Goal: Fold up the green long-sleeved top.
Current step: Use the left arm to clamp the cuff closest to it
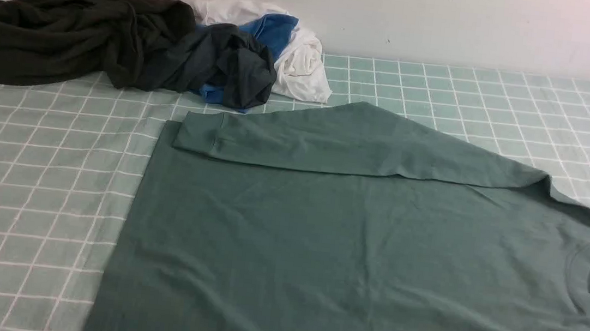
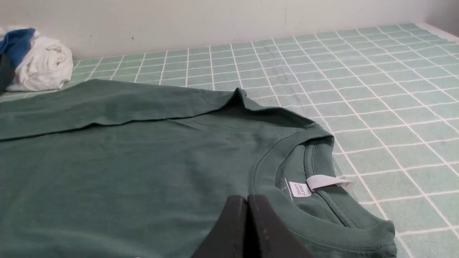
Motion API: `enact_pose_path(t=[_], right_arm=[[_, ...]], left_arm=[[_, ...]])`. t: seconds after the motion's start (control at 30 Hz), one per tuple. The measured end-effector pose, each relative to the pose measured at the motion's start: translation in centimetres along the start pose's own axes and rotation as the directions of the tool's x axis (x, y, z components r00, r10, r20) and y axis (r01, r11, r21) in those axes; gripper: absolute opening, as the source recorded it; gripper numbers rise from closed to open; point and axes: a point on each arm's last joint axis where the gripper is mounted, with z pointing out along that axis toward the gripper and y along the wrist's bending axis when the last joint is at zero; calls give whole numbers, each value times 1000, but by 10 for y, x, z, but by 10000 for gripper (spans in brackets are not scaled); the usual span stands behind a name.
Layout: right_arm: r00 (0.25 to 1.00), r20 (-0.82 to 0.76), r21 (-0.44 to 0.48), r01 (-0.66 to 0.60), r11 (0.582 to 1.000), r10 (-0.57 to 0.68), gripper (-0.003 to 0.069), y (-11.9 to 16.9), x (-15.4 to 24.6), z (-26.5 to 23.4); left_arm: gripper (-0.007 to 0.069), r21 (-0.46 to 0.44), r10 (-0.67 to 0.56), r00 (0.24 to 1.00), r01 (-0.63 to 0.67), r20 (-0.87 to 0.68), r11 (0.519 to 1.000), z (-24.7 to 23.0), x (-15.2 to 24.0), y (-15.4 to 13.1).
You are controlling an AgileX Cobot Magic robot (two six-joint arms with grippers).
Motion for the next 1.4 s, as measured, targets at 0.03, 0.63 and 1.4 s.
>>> enact_pose_path(t=[0.03,0.63,1.4], right_arm=[[1000,0,0,0,1000,0,-14,0,0,0],[1000,0,0,0,1000,0,-14,0,0,0],[1000,0,-3,-11,1000,11,-14,0,0,0]], left_arm=[[-3,0,0,1000,0,0,1000,0,0,0],[-3,0,0,1000,0,0,1000,0,0,0],[-3,0,0,1000,0,0,1000,0,0,0]])
